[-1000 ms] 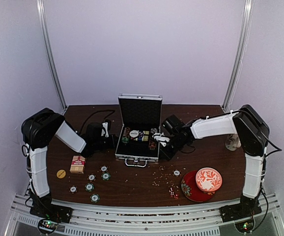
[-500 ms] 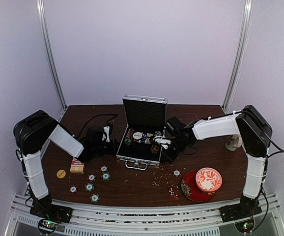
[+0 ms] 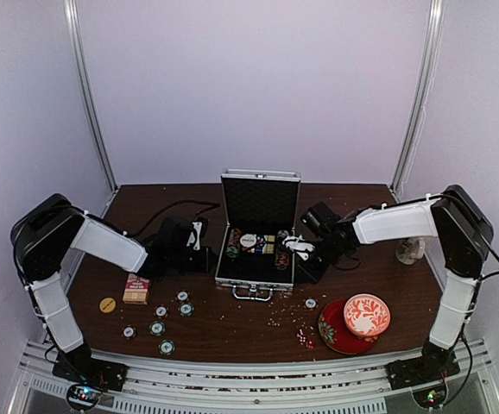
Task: Pack up texas hold em set
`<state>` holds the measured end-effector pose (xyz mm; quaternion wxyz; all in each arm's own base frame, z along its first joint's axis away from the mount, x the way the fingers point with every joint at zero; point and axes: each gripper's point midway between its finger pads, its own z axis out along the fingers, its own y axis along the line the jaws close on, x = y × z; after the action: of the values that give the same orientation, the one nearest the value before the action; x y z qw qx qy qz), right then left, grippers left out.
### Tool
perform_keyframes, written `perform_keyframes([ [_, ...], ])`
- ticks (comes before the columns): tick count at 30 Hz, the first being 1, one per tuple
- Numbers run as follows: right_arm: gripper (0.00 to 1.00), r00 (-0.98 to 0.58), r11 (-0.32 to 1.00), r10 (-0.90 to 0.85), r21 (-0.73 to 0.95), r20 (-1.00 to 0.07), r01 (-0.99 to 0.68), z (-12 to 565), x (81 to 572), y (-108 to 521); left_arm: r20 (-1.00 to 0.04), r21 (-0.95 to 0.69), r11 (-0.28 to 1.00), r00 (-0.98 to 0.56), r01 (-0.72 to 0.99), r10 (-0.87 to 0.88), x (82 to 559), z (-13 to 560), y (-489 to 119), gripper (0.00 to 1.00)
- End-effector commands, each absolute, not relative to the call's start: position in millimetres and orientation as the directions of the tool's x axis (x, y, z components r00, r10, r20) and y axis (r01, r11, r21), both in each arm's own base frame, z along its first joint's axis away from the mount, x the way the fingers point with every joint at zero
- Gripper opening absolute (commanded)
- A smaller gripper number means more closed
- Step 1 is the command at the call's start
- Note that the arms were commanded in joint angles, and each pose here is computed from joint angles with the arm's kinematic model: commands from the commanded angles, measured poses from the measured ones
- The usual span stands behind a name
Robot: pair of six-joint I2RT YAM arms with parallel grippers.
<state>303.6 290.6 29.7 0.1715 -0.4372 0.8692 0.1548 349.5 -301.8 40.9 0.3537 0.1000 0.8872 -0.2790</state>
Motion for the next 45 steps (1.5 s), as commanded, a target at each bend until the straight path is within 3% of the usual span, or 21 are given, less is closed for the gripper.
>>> perform_keyframes([
  [1, 0.23, -0.495, 0.540, -0.705, 0.068, -0.508, -0.839, 67, 304, 275, -0.708, -0.384, 0.844, -0.706, 0.373, -0.010, 350, 115, -304, 0.29],
  [4, 0.37, -0.477, 0.545, -0.697, 0.036, -0.535, -0.838, 82, 300, 261, -0.681, -0.300, 0.911, -0.732, 0.283, 0.003, 342, 140, -274, 0.65],
  [6, 0.44, -0.475, 0.556, -0.679, 0.031, -0.560, -0.831, 95, 298, 252, -0.646, -0.216, 0.950, -0.762, 0.224, 0.033, 333, 152, -249, 0.76],
  [8, 0.52, -0.473, 0.568, -0.658, 0.026, -0.585, -0.822, 107, 300, 246, -0.608, -0.136, 0.974, -0.791, 0.182, 0.063, 324, 160, -227, 0.82],
  [14, 0.90, -0.487, 0.622, -0.553, 0.053, -0.677, -0.781, 137, 309, 229, -0.382, 0.027, 0.992, -0.916, 0.125, 0.126, 291, 133, -165, 0.92],
  [16, 0.96, -0.469, 0.632, -0.552, 0.021, -0.689, -0.775, 140, 312, 220, -0.299, 0.024, 0.994, -0.948, 0.111, 0.113, 279, 116, -149, 0.97],
  [28, 0.94, -0.457, 0.623, -0.542, 0.028, -0.705, -0.782, 140, 311, 210, -0.138, 0.066, 0.995, -0.987, 0.072, 0.080, 262, 67, -109, 0.98],
  [35, 0.93, -0.448, 0.610, -0.560, 0.018, -0.697, -0.792, 137, 309, 209, -0.098, 0.126, 0.991, -0.993, 0.055, 0.068, 266, 46, -88, 0.98],
  [45, 0.91, -0.457, 0.599, -0.574, 0.032, -0.680, -0.800, 129, 308, 210, -0.057, 0.061, 0.996, -0.996, 0.061, 0.064, 266, 21, -87, 0.94],
])
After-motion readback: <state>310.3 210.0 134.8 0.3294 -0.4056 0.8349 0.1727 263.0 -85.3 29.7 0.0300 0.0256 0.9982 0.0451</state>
